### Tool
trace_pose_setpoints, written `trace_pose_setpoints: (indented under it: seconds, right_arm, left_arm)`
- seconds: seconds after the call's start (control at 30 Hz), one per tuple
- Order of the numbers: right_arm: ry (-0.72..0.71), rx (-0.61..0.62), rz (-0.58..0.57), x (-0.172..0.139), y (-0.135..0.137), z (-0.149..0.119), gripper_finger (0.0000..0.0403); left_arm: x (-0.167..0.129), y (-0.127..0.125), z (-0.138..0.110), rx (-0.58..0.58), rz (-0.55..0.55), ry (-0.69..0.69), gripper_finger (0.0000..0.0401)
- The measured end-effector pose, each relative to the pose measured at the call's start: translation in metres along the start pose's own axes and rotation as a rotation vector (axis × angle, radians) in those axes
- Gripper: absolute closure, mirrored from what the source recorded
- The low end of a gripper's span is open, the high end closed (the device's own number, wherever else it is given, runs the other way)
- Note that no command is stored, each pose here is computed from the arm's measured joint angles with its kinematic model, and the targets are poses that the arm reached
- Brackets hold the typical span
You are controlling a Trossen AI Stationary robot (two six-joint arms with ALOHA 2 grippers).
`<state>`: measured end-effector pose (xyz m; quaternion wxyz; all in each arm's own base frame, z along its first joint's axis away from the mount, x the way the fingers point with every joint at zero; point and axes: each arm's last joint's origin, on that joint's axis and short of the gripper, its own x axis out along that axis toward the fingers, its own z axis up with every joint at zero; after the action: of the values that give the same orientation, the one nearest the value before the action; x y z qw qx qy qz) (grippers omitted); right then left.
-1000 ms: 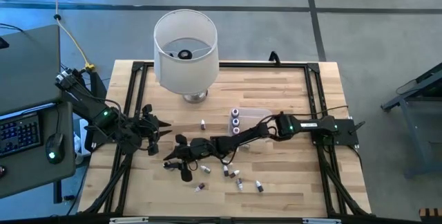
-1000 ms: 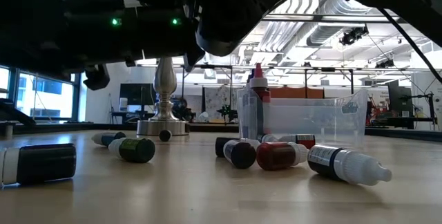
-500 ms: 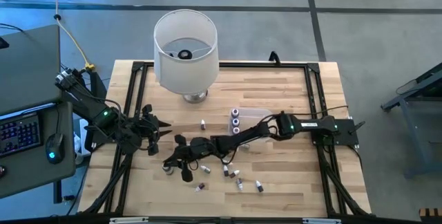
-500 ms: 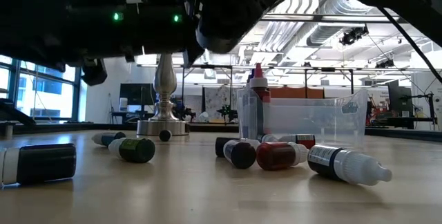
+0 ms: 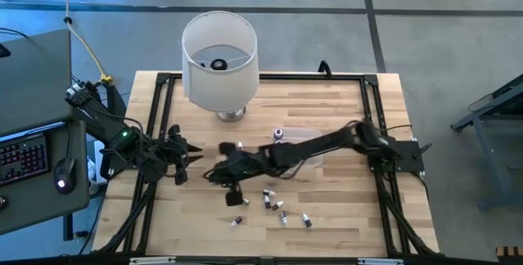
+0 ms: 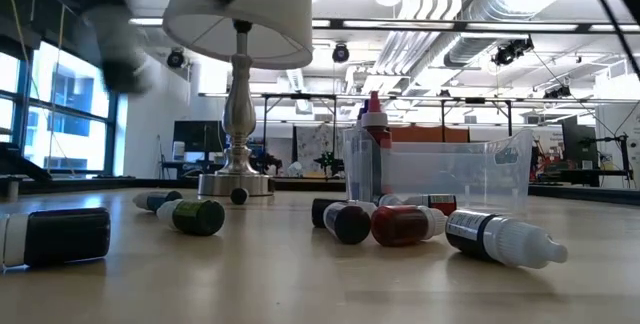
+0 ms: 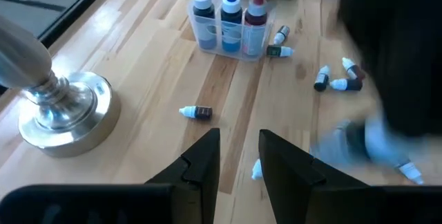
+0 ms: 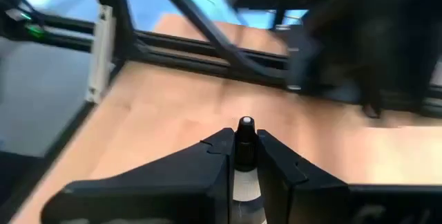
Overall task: Pick & Place food coloring
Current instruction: Put the large black food coloring bottle into the transparent bin
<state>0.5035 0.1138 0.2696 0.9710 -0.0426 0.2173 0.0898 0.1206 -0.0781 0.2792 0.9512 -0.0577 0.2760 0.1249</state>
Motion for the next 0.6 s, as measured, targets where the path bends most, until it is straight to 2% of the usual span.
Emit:
trace_pose_setpoints:
  seconds: [0.17,0.33,0.5,0.6]
  right_arm:
    - [0.12,-0.104,-0.2,-0.066,0.013,0.03,0.037]
    - [0.235,-0.121,-0.374,-0.116,0.031,0.034,0.037]
    - [0.294,-0.09,-0.541,-0.139,0.051,-0.011,0.037]
    - [0.229,-0.009,-0.619,-0.157,0.054,-0.042,0.037]
  left_arm:
    - [0.0,0.0,0.0,-0.01,-0.011,0.01,0.0302]
    - [0.0,0.0,0.0,-0.01,-0.011,0.01,0.0302]
    - [0.0,0.0,0.0,-0.009,-0.011,0.01,0.0302]
    - [0.0,0.0,0.0,-0.009,-0.011,0.01,0.0302]
